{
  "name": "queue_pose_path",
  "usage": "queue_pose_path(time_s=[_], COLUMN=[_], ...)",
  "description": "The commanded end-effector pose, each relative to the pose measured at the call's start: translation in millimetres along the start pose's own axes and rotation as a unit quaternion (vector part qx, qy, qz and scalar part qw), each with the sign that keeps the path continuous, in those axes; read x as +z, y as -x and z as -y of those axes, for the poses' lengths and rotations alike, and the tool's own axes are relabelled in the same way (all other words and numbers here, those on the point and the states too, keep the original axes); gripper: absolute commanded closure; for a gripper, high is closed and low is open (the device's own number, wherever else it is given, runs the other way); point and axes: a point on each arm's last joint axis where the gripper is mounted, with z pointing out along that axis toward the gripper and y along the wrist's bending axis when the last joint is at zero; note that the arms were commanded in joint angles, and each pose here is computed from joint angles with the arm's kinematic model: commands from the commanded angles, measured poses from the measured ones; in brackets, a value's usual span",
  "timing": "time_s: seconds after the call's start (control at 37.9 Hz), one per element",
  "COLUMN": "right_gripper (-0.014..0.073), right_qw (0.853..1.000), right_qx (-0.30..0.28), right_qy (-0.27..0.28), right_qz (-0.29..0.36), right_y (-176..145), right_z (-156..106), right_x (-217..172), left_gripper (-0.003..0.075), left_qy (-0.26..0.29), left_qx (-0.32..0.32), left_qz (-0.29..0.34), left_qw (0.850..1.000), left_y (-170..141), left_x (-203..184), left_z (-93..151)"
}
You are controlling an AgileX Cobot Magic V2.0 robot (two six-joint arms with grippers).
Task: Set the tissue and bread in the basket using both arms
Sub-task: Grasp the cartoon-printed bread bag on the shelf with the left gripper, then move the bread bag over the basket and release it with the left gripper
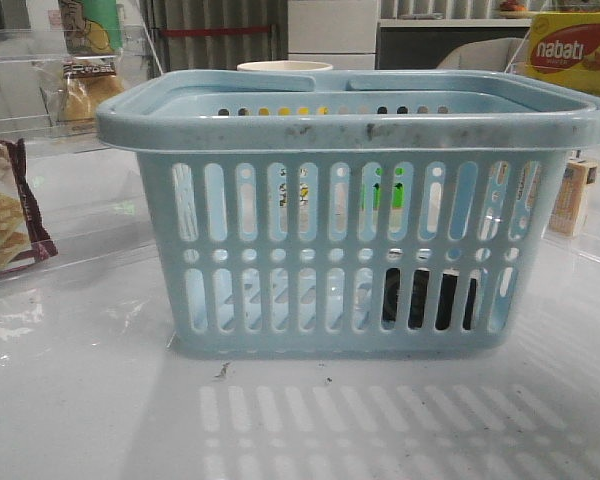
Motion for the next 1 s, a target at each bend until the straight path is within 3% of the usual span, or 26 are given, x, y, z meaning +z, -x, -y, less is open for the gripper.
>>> queue_pose_path(time_s=[0.0, 0.24, 0.37, 0.55, 0.84, 0.9, 0.98], right_gripper=[0.0026, 0.0026, 0.0026, 0.0026, 0.0026, 0.0026, 0.0026], right_qw=[0.999, 0.999, 0.999, 0.999, 0.999, 0.999, 0.999], right_qx=[-0.004, -0.004, -0.004, -0.004, -0.004, -0.004, -0.004], right_qy=[-0.007, -0.007, -0.007, -0.007, -0.007, -0.007, -0.007], right_qz=[0.051, 0.051, 0.050, 0.050, 0.050, 0.050, 0.050], right_y=[13.1, 13.1, 13.0, 13.0, 13.0, 13.0, 13.0], right_z=[1.7, 1.7, 1.7, 1.7, 1.7, 1.7, 1.7], right_x=[-7.1, -7.1, -7.1, -7.1, -7.1, -7.1, -7.1], left_gripper=[0.0150, 0.0151, 0.0151, 0.0156, 0.0587, 0.0633, 0.0629], left_qy=[0.004, 0.015, 0.007, 0.019, 0.006, 0.002, -0.004], left_qx=[-0.003, -0.032, -0.093, -0.099, -0.096, -0.094, -0.085], left_qz=[0.065, 0.093, 0.100, 0.125, 0.098, 0.094, 0.113], left_qw=[0.998, 0.995, 0.991, 0.987, 0.990, 0.991, 0.990], left_y=[43.3, 100.1, 107.8, 105.6, 107.3, 111.1, 124.2], left_x=[13.1, 87.9, 127.8, 167.5, 151.6, 138.4, 103.6], left_z=[-3.3, -25.0, -43.4, -48.4, -44.7, -43.1, -37.9])
